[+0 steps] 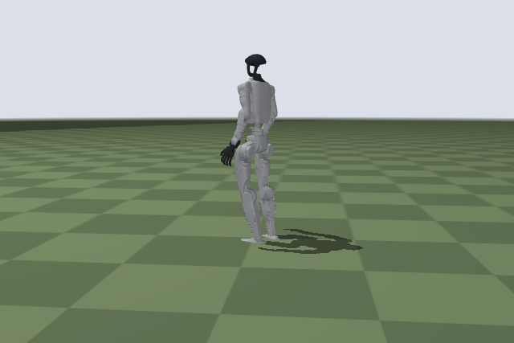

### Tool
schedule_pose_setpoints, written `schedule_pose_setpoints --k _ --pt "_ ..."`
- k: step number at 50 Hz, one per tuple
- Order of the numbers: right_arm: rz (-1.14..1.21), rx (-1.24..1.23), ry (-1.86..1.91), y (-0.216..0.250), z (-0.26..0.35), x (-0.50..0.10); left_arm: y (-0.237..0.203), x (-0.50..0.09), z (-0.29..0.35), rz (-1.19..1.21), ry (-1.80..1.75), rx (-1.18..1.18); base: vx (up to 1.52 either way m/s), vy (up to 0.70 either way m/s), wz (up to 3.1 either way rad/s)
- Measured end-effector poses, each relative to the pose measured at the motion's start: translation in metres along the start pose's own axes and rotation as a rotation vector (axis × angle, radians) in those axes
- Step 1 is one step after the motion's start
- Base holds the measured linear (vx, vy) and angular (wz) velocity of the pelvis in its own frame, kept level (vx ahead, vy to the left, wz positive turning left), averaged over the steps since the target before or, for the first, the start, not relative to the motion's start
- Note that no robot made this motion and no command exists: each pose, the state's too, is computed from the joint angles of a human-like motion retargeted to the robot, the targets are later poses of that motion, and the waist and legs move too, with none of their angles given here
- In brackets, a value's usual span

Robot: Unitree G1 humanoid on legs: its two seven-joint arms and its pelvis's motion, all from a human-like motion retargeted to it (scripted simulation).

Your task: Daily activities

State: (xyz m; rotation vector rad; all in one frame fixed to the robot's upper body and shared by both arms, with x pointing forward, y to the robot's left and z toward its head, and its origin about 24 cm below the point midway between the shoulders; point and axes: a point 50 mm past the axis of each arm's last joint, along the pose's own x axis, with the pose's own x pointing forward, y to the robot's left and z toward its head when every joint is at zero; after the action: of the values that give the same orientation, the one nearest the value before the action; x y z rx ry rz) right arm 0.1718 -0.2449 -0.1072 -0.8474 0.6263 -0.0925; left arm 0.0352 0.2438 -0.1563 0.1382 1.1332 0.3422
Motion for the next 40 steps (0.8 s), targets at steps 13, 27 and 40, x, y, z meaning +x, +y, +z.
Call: schedule_pose_setpoints --k 13,27,40 --pt "0.01 0.001 0.019 -0.006 -0.006 0.002 -0.002 -0.004 -0.015 -0.071 0.046 0.058 0.0 0.0 0.0" --pt "0.06 0.062 0.121 -0.004 -0.023 -0.001 -0.006 -0.002 -0.005 -0.141 0.013 0.034 0.0 0.0 0.0" --pt "0.113 0.128 0.224 0.006 -0.04 -0.009 -0.005 0.001 0.012 -0.177 -0.049 0.07 0.0 0.0 0.0"
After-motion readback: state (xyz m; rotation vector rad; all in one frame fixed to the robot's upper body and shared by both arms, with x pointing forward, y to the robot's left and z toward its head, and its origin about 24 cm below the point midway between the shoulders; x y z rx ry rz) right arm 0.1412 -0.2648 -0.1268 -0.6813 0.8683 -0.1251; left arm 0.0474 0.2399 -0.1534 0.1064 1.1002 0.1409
